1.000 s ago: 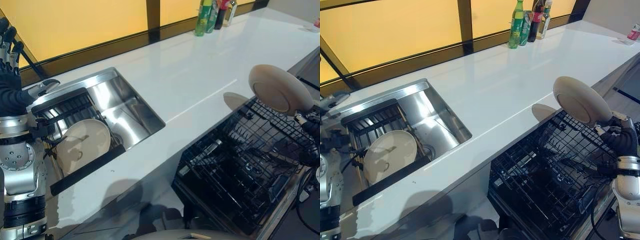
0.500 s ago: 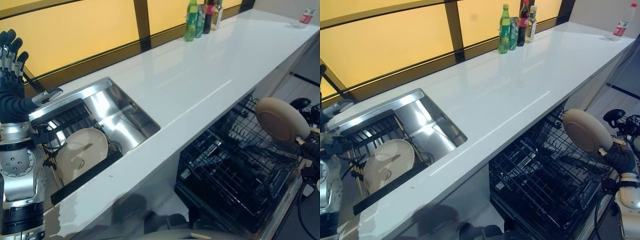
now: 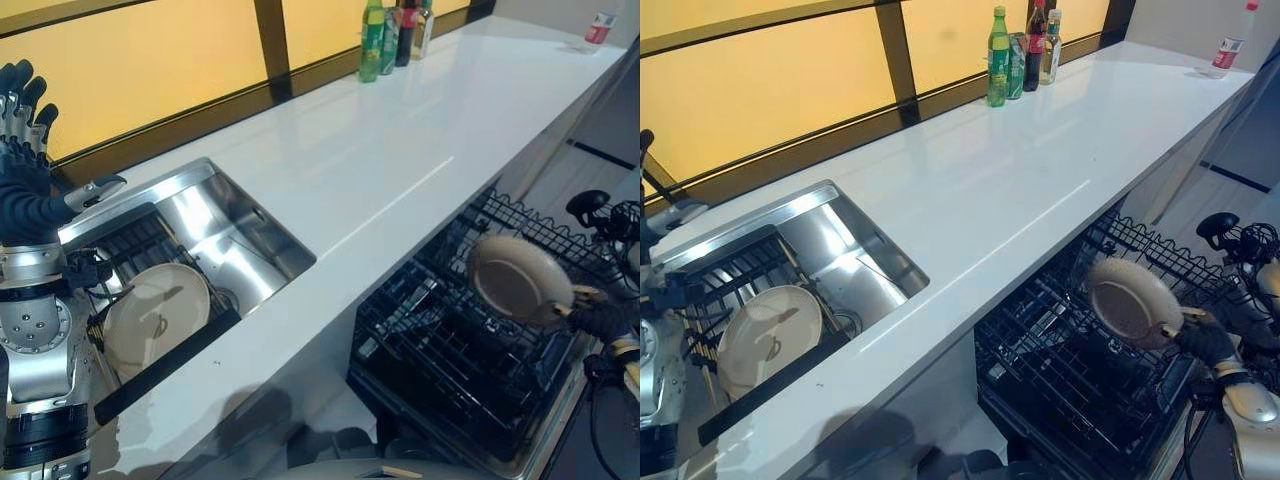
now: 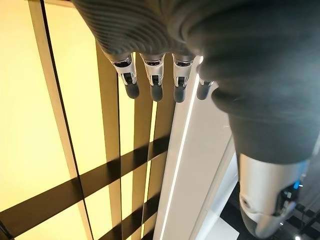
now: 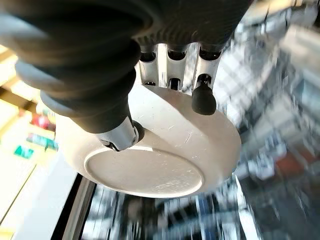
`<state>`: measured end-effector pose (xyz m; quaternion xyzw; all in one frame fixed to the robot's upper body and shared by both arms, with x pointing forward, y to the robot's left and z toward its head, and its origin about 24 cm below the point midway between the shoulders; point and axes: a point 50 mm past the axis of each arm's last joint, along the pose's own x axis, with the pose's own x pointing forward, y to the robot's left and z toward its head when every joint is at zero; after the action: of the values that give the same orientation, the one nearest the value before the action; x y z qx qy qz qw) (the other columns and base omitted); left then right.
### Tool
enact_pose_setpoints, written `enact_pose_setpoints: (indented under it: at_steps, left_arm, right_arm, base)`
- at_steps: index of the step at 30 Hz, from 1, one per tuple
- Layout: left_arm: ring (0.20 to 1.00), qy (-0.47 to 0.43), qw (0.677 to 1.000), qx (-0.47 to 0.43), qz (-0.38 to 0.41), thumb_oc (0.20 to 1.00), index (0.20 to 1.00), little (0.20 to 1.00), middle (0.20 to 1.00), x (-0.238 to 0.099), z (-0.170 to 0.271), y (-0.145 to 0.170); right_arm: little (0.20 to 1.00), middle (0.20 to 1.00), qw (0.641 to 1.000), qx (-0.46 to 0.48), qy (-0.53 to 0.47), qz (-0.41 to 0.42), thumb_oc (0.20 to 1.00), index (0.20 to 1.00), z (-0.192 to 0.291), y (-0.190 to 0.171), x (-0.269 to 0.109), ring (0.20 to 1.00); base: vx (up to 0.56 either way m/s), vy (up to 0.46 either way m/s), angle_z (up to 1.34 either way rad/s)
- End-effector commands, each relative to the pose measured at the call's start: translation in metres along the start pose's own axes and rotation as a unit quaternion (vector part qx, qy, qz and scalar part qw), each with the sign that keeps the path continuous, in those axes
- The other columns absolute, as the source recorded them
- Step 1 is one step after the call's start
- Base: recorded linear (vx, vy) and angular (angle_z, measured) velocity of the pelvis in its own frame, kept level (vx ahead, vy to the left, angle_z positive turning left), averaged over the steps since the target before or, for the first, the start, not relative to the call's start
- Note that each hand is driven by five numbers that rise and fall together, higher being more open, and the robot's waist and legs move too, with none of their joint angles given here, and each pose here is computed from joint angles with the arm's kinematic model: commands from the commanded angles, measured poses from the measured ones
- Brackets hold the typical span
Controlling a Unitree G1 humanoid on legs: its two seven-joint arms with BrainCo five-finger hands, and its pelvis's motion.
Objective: Pick up plates and place into dishwasher.
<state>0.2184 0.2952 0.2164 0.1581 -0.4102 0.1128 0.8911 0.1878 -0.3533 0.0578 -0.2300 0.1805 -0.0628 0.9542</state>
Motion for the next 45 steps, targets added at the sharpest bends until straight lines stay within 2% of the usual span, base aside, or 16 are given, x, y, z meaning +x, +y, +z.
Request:
enact_pose_setpoints:
  at_steps: [1,11,15,21,26,31,37,45]
  left_arm:
    - [1.0,-0.02,1.0,0.004,-0.017,1.0,1.0,1.0,1.0,0.019,0.002,-0.002]
    - [1.0,-0.019,0.999,0.007,-0.031,1.0,1.0,1.0,1.0,0.017,0.002,-0.004]
    - [1.0,-0.021,0.999,0.005,-0.036,1.0,1.0,1.0,1.0,0.018,0.001,-0.006]
    - [1.0,-0.019,0.999,0.0,-0.042,1.0,1.0,1.0,1.0,0.02,0.001,-0.007]
    - [1.0,-0.018,0.999,-0.003,-0.048,1.0,1.0,1.0,1.0,0.02,0.0,-0.012]
    - [1.0,-0.014,0.999,-0.005,-0.049,1.0,1.0,1.0,1.0,0.021,0.0,-0.013]
    - [1.0,-0.016,0.999,-0.01,-0.05,1.0,1.0,1.0,1.0,0.02,0.0,-0.017]
    - [1.0,-0.014,0.998,-0.012,-0.054,1.0,1.0,1.0,1.0,0.023,-0.002,-0.024]
  right_arm:
    - [0.2,0.2,0.999,0.012,-0.05,0.016,0.2,0.2,0.027,-0.014,0.014,0.2]
    - [0.2,0.2,0.996,0.034,0.029,0.082,0.2,0.2,-0.002,0.006,0.019,0.2]
    - [0.2,0.2,0.994,0.054,0.056,0.083,0.2,0.2,-0.013,0.01,0.021,0.2]
    - [0.2,0.2,0.985,0.036,0.099,0.136,0.2,0.2,-0.029,0.027,0.018,0.2]
    - [0.2,0.2,0.98,0.05,0.128,0.141,0.2,0.2,-0.043,0.033,0.018,0.2]
    - [0.2,0.2,0.976,0.012,0.13,0.176,0.2,0.2,-0.044,0.04,0.016,0.2]
    - [0.2,0.2,0.95,-0.077,0.171,0.248,0.2,0.2,-0.056,0.061,0.01,0.2]
    - [0.2,0.2,0.932,-0.098,0.188,0.294,0.2,0.2,-0.066,0.089,0.007,0.2]
  base:
    - [0.01,-0.031,0.06]
    - [0.02,-0.028,0.06]
    - [0.02,-0.028,0.04]
    - [0.0,-0.002,0.01]
    - [0.01,-0.009,0.03]
    - [0.0,0.0,0.0]
    - [0.0,0.0,0.0]
    - [0.0,0.008,0.04]
